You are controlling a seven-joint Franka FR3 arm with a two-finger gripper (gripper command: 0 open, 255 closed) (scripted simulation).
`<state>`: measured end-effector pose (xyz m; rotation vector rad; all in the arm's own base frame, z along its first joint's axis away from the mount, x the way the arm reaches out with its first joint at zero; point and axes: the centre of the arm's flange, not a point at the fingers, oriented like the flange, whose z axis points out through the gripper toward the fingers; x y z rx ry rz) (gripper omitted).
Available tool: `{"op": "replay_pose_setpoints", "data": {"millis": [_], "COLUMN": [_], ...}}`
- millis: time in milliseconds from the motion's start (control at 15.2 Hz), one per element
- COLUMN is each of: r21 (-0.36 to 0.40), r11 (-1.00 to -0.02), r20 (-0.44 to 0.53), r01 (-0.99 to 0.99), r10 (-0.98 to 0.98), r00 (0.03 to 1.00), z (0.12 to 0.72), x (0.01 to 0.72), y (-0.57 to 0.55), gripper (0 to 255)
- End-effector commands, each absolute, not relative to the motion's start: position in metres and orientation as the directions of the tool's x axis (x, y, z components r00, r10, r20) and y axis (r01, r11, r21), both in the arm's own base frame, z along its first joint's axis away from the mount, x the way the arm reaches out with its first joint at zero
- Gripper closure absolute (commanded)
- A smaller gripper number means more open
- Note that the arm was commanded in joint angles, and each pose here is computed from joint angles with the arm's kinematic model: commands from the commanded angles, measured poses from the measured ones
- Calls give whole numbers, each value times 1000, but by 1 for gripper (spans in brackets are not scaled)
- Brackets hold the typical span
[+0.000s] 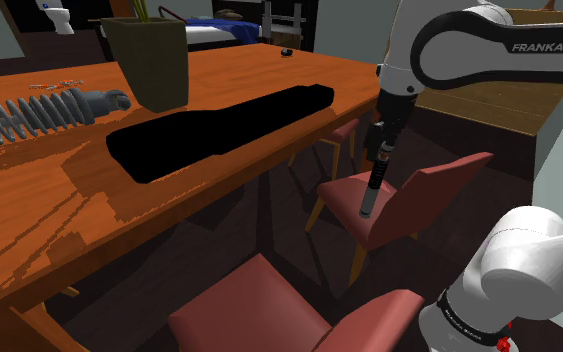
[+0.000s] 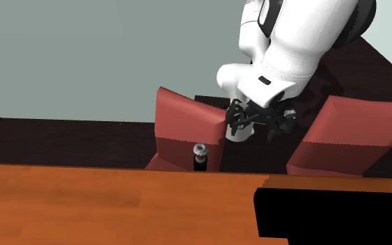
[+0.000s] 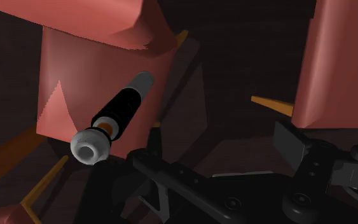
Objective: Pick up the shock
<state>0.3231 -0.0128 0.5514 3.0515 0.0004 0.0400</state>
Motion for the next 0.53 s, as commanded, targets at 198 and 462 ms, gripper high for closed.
{"op": "replay_pose_setpoints", "data": {"millis": [198,462], "r21": [92,96], "r11": [-996,-995], "r20": [47,75], "r01": [6,16], "r10": [11,23], "r00": [999,997], "z": [552,554], "x": [332,343], "y": [-50,-100], "gripper": [0,0]}}
